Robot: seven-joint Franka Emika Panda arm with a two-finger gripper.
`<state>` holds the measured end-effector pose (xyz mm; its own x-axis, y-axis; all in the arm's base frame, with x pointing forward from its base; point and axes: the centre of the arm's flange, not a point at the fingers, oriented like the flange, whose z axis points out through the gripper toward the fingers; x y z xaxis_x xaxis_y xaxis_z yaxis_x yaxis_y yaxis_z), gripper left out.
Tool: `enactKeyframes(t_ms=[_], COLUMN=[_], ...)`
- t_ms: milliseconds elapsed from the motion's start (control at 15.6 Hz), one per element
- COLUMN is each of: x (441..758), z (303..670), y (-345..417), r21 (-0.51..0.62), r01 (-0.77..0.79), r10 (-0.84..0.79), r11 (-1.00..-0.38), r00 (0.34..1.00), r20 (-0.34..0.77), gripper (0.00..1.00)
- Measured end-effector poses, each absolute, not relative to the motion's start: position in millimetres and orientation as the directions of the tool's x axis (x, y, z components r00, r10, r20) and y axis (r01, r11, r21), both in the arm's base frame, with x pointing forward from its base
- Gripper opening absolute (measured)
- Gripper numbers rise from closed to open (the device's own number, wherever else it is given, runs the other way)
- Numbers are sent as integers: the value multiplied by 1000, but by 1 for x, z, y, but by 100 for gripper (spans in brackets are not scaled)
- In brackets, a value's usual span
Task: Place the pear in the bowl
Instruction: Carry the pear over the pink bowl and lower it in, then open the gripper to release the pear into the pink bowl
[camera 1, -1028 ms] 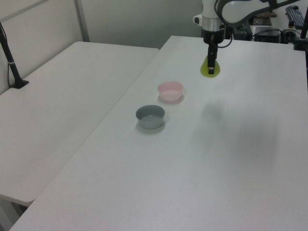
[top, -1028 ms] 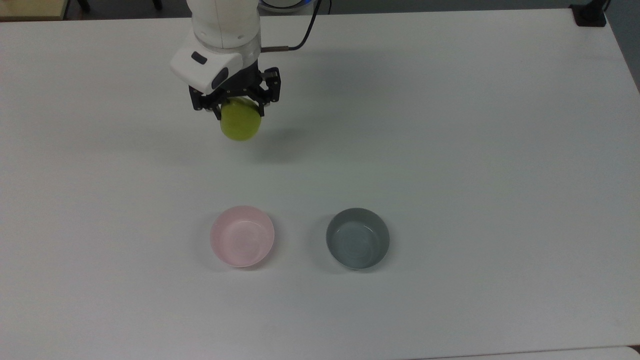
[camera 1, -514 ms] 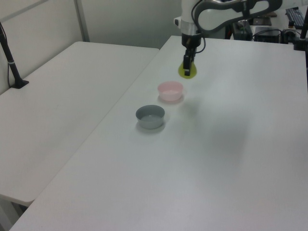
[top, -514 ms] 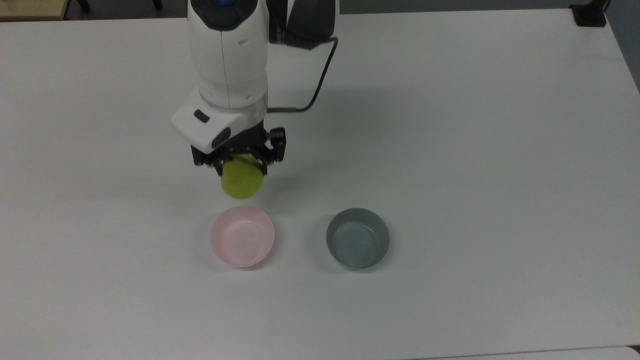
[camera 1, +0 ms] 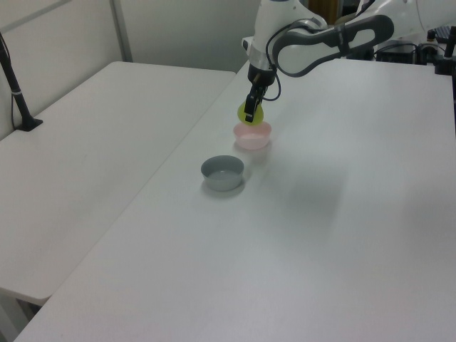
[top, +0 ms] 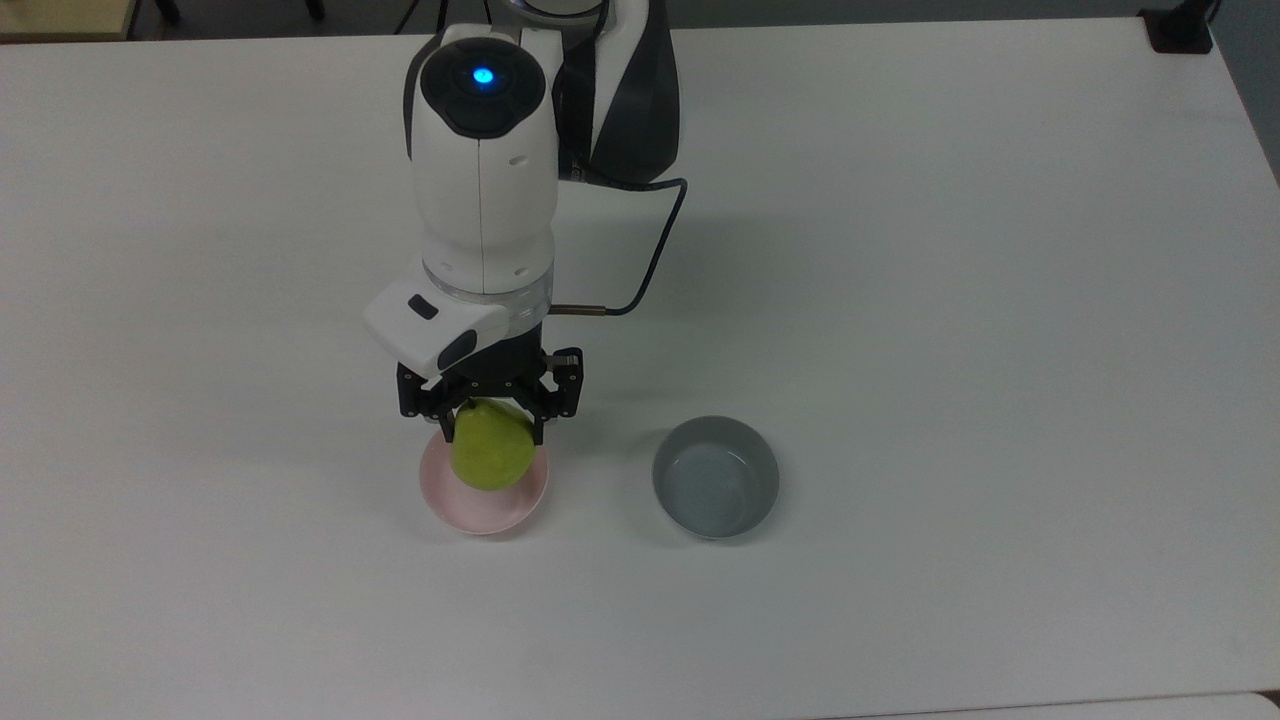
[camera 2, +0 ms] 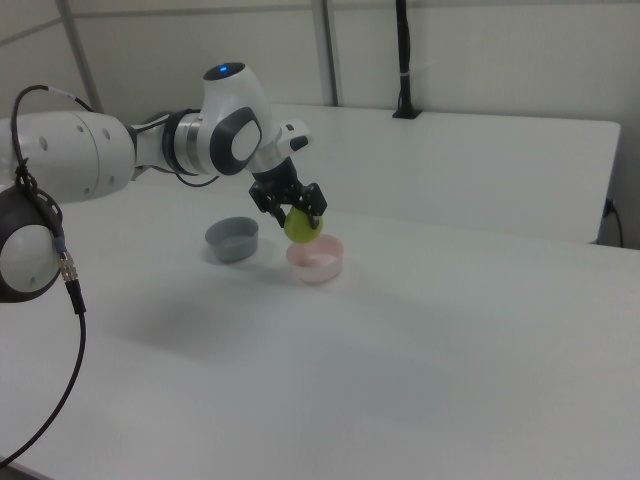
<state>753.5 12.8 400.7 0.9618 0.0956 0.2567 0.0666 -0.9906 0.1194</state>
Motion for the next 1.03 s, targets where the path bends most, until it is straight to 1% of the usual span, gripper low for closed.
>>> enactKeyframes(t_ms=[129, 450, 771, 1028], x=[754, 758, 758, 761], z=[393, 357, 343, 339], y=[14, 14, 14, 15], r21=[120, 124, 125, 123], r01=[69, 75, 77, 63], r10=[97, 101, 102, 89], r11=[-990, -989, -989, -990], r00=[964, 972, 974, 971], r20=[247, 214, 201, 224], gripper=[76, 76, 75, 76])
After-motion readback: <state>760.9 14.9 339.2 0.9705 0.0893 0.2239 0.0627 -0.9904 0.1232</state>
